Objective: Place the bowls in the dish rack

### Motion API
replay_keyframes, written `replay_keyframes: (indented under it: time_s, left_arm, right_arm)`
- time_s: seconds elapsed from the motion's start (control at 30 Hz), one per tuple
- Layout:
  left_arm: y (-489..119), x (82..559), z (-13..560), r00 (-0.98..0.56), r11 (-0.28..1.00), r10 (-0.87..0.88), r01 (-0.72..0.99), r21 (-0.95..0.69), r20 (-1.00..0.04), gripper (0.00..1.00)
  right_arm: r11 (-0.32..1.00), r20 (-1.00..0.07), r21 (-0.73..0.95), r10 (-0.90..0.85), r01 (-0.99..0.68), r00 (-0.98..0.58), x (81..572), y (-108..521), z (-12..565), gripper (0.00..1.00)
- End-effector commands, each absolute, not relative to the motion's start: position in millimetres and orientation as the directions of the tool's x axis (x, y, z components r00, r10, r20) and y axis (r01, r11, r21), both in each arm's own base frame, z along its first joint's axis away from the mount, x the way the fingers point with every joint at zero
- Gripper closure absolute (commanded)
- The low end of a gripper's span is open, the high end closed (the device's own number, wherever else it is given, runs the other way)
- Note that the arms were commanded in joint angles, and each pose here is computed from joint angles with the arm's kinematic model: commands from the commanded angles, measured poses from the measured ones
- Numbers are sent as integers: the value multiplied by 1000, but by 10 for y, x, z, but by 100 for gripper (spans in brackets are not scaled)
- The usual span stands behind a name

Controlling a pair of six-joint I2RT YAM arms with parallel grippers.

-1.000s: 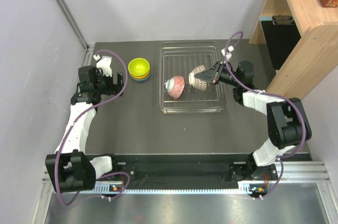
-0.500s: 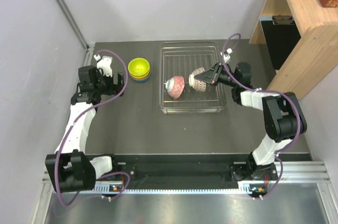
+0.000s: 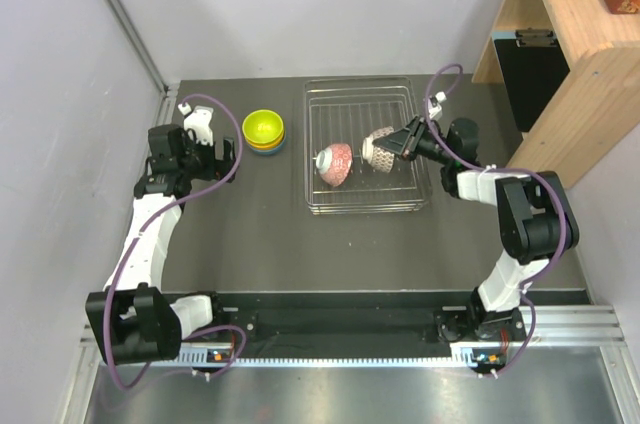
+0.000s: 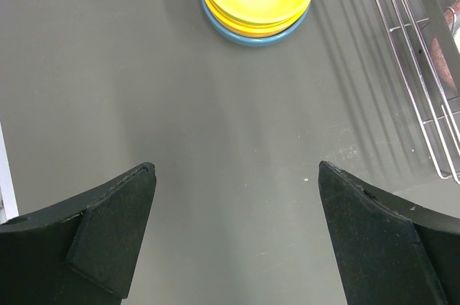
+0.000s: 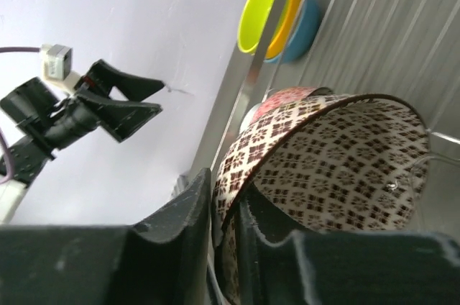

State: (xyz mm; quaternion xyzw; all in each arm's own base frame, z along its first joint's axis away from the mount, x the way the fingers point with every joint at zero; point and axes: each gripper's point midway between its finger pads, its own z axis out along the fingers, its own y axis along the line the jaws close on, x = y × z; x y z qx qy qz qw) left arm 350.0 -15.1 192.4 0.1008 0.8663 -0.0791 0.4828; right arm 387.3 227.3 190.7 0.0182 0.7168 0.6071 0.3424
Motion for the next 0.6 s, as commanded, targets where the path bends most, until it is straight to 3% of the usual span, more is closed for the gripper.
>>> replay_keyframes:
  time_s: [0.0,0.2,0.57]
  left_arm:
    - [-163,3544,2080,-465,964,101,265,-30,-879,1]
    - [-181,3532,2114,-464,961,102,275,-34,-880,1]
    - [-212,3489,2113,-462,956,106,291,-37,-880,1]
  right_arm:
    - [313,-527,850,480,-424,-701,4044,2142,1917,74]
    - [369,-526,847,478,-382,-704,4083,2091,1795,49]
    - [511,-589,784,430,-353,-684,4198,1979,1800,29]
